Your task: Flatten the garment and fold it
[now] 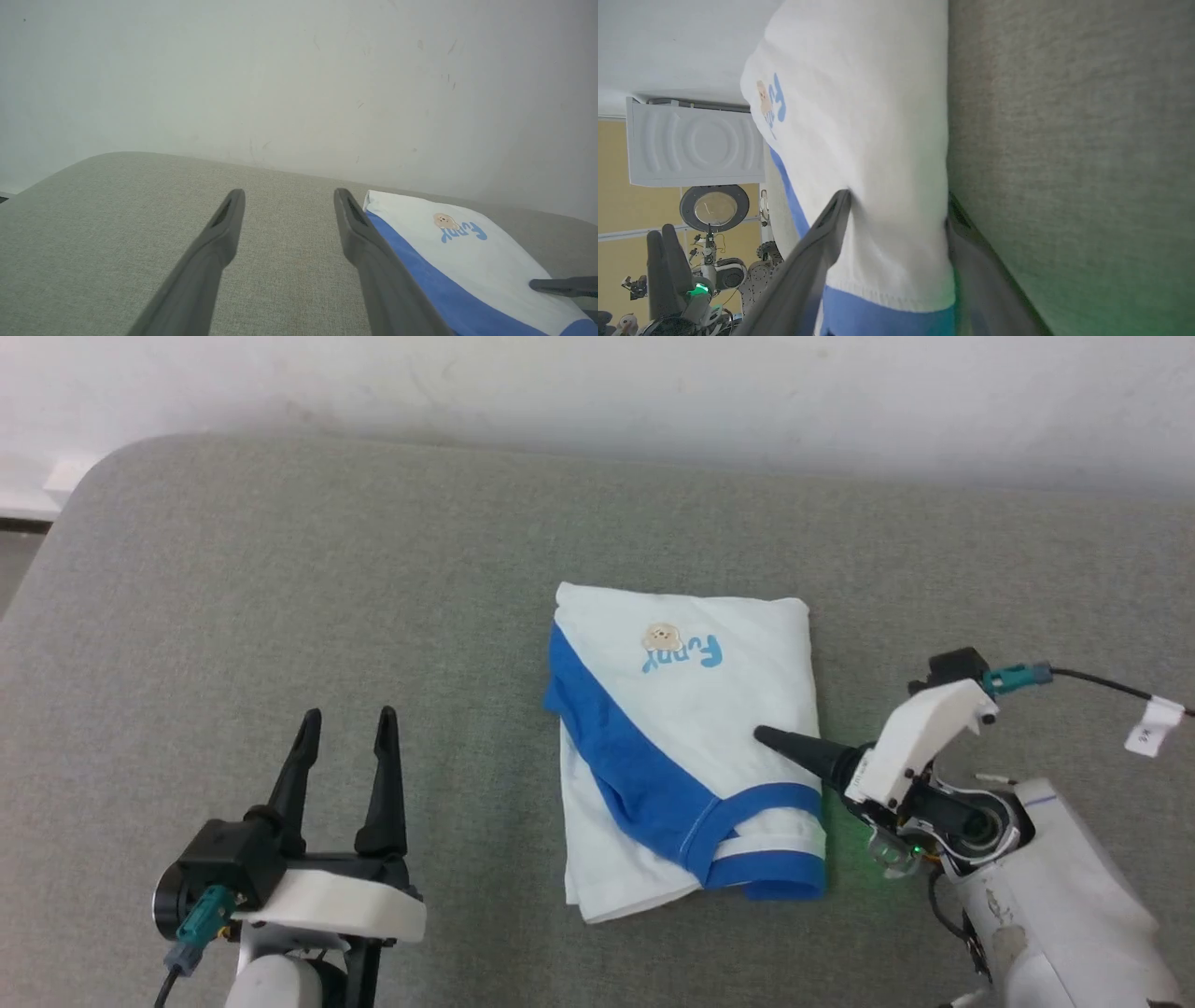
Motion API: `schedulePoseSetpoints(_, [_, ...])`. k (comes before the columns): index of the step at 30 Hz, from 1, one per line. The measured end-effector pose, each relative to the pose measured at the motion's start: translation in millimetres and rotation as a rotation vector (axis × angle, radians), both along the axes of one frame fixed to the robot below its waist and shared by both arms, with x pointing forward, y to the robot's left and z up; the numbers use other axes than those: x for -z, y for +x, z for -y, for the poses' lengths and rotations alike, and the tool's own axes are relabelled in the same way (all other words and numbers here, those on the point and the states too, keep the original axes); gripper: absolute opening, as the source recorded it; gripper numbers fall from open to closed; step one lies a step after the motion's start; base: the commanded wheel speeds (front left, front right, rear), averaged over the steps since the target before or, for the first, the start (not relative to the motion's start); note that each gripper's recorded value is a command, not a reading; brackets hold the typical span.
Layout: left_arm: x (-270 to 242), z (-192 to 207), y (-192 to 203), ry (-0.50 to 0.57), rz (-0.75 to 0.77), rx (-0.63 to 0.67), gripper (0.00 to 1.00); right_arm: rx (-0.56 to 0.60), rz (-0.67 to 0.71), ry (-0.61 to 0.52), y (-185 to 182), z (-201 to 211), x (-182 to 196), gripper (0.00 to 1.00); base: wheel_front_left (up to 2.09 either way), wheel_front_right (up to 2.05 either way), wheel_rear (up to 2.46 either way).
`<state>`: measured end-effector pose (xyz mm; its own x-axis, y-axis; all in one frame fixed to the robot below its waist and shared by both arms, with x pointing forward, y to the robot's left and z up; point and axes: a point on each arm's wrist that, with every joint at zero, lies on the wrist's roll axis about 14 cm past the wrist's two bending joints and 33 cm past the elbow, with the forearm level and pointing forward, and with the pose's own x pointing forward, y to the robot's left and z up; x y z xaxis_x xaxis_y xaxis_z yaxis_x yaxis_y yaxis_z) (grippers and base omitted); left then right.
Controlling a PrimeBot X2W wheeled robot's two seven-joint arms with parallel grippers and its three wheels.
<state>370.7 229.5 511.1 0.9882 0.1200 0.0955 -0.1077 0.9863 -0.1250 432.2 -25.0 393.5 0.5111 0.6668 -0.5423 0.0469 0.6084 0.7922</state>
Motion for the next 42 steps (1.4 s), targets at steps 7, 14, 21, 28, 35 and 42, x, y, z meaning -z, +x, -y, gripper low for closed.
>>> schedulePoseSetpoints(7, [6.4, -4.9, -1.7, 0.0, -0.021, -0.019, 1.0, -0.078, -0.003, -0.046, 1.2, -15.3, 5.7, 0.0, 0.0, 0.0, 0.0])
schedulePoseSetpoints(14, [-2.4, -0.4, -3.7, -0.003, 0.006, -0.005, 1.0, -0.162, 0.142, -0.179, -2.7, -8.1, -9.9, 0.0, 0.0, 0.0, 0.0])
schedulePoseSetpoints(21, [-6.6, 12.0, -10.4, 0.005, 0.02, 0.032, 1.0, -0.275, 0.241, -0.373, -33.7, 30.0, -9.7, 0.0, 0.0, 0.0, 0.0])
schedulePoseSetpoints(28, [-9.0, 39.8, -1.1, -0.006, 0.032, 0.117, 1.0, -0.215, 0.26, -0.611, -49.0, 123.6, -5.3, 0.0, 0.0, 0.0, 0.0])
schedulePoseSetpoints(35, [-24.4, 80.8, 28.2, -0.023, 0.087, 0.236, 1.0, -0.103, 0.177, -0.921, -63.8, 247.1, -6.7, 0.0, 0.0, 0.0, 0.0])
schedulePoseSetpoints(42, [-25.6, 122.9, 77.2, -0.013, 0.122, 0.366, 1.0, 0.055, 0.091, -1.078, -56.3, 329.8, -6.4, 0.0, 0.0, 0.0, 0.0])
